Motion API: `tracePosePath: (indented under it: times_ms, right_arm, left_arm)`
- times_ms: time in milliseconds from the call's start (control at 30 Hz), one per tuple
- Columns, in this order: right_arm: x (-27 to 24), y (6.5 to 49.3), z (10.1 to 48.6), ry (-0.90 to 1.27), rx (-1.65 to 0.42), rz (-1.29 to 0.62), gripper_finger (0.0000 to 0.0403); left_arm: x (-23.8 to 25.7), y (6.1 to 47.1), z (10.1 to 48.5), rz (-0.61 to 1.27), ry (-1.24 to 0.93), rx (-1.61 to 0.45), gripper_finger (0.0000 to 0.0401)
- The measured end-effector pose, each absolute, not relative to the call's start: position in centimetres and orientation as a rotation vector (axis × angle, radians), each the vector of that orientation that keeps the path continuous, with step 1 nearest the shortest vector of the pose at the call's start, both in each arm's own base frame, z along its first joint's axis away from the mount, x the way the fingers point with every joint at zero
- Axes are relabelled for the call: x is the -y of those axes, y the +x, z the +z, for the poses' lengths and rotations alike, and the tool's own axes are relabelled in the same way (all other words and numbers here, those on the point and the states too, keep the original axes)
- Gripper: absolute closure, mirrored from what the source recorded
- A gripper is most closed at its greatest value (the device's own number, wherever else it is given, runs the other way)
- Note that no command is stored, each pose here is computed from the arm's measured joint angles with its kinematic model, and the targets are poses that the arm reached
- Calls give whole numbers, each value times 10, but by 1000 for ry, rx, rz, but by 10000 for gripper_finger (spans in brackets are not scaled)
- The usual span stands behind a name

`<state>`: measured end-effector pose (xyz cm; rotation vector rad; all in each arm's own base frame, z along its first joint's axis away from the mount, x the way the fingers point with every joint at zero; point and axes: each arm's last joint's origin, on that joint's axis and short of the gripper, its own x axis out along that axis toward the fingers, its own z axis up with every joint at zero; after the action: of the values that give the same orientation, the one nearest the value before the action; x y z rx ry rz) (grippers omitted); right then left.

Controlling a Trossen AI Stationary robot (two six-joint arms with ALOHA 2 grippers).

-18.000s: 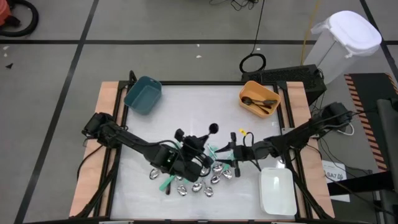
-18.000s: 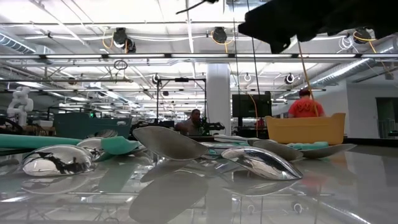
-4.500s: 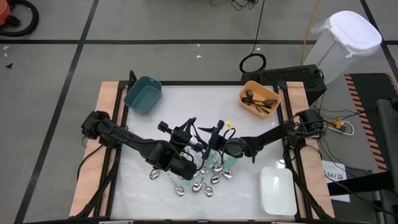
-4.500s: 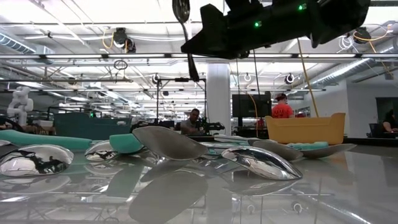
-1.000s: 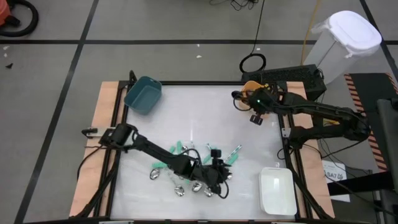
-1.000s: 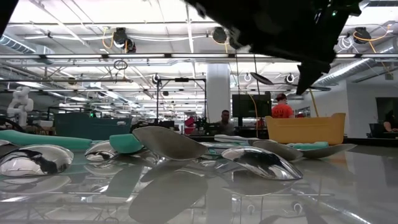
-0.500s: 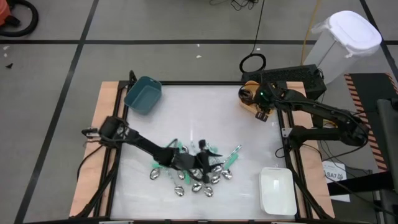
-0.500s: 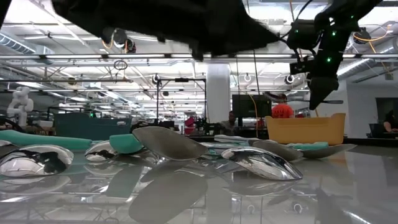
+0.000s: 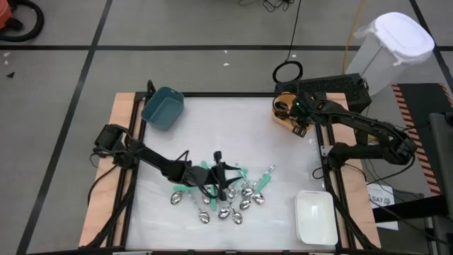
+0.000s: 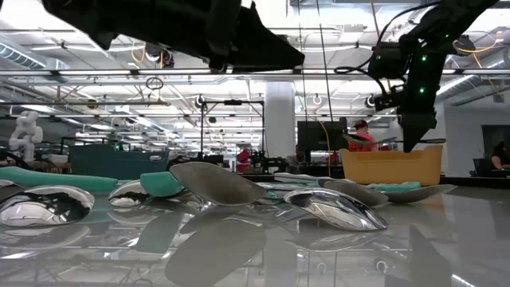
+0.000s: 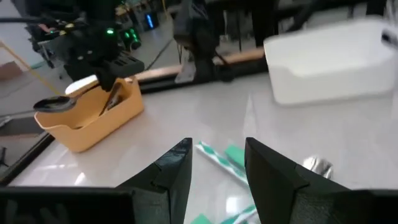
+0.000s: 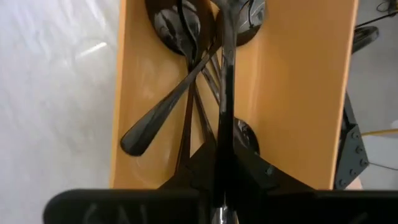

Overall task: Sort silverware by color (type)
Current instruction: Put the black spoon into the yellow bin, then put the green spoon into the blue bin

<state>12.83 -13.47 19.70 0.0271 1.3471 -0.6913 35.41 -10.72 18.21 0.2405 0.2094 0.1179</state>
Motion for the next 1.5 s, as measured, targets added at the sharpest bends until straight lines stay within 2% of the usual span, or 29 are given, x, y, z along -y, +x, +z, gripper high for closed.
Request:
tracePosePath:
  times_ms: [267, 500, 733, 1000, 1233, 1433, 1500]
  right_arm:
    - [144, 136, 183, -5, -1411, -637, 369]
    - [149, 138, 173, -41, -1490, -640, 372]
    - [150, 138, 172, -70, -1523, -678, 348]
    - [150, 139, 174, -116, -1537, -733, 306]
    - [137, 140, 193, -180, -1439, -825, 265]
    - [114, 139, 222, -196, -1225, -841, 254]
    - [105, 140, 233, -171, -1135, -795, 254]
  left_arm:
    - [110, 364, 190, 202, 304, -383, 254]
    - [98, 354, 169, 215, 326, -429, 254]
    - [80, 339, 147, 248, 265, -458, 254]
    - [85, 337, 151, 230, 252, -428, 254]
    - [85, 328, 165, 232, 227, -458, 254]
    - [85, 321, 168, 231, 223, -512, 254]
    - [87, 321, 167, 220, 226, -516, 254]
